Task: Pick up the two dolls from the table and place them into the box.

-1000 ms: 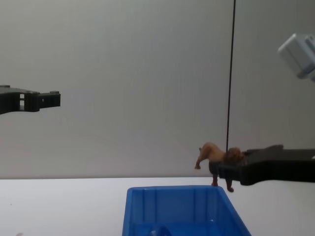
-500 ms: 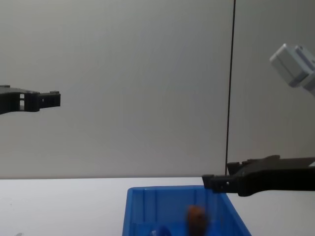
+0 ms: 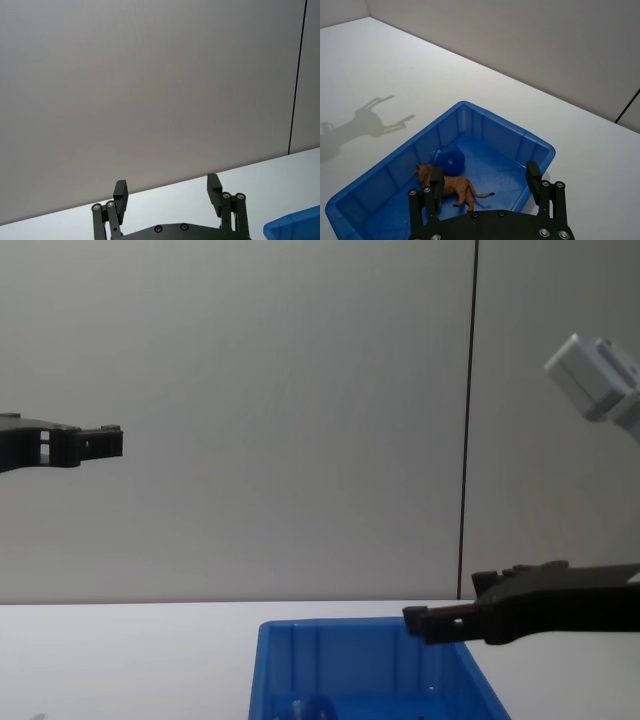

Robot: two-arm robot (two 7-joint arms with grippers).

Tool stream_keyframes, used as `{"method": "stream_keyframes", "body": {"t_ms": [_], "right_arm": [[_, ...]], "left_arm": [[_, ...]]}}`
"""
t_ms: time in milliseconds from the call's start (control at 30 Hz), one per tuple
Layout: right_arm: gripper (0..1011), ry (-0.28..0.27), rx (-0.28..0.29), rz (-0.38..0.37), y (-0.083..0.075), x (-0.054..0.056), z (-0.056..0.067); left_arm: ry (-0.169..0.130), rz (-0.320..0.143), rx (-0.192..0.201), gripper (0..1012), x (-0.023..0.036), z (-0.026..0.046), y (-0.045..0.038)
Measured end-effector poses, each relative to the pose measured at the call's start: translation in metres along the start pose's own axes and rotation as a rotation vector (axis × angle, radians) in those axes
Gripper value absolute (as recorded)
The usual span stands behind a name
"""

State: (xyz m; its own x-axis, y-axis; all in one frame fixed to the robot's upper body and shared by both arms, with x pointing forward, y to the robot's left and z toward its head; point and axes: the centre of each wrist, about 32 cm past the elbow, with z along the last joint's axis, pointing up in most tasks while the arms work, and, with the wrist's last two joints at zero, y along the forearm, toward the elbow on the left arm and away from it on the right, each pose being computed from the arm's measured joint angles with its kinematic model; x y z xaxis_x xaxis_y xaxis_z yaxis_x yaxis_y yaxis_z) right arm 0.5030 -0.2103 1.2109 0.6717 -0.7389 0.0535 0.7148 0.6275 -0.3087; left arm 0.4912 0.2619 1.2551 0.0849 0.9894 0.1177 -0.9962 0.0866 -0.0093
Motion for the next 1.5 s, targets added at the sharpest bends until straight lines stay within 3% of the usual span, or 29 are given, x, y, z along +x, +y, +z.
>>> {"method": "stream_keyframes", "body": {"t_ms": [467, 833, 1233, 1500], "right_arm": [[1001, 0.027, 0.026, -0.108, -0.015, 0.011, -0.002], [1001, 0.080, 0.034, -0.257, -0.041, 0.017, -0.012], [1001, 0.144, 0.010, -0.423, -0.071, 0.013, -0.027], [1001, 0.204, -0.040, -0.531, -0.094, 0.007, -0.039]], "left_arm": [[0.000, 0.000, 0.000, 1003, 0.0000, 0.0000, 0.0000], [0.000, 0.000, 0.000, 1003, 0.0000, 0.0000, 0.0000], [0.000, 0.000, 0.000, 1003, 0.0000, 0.0000, 0.0000], [0.000, 0.000, 0.000, 1003, 0.0000, 0.0000, 0.0000]]}}
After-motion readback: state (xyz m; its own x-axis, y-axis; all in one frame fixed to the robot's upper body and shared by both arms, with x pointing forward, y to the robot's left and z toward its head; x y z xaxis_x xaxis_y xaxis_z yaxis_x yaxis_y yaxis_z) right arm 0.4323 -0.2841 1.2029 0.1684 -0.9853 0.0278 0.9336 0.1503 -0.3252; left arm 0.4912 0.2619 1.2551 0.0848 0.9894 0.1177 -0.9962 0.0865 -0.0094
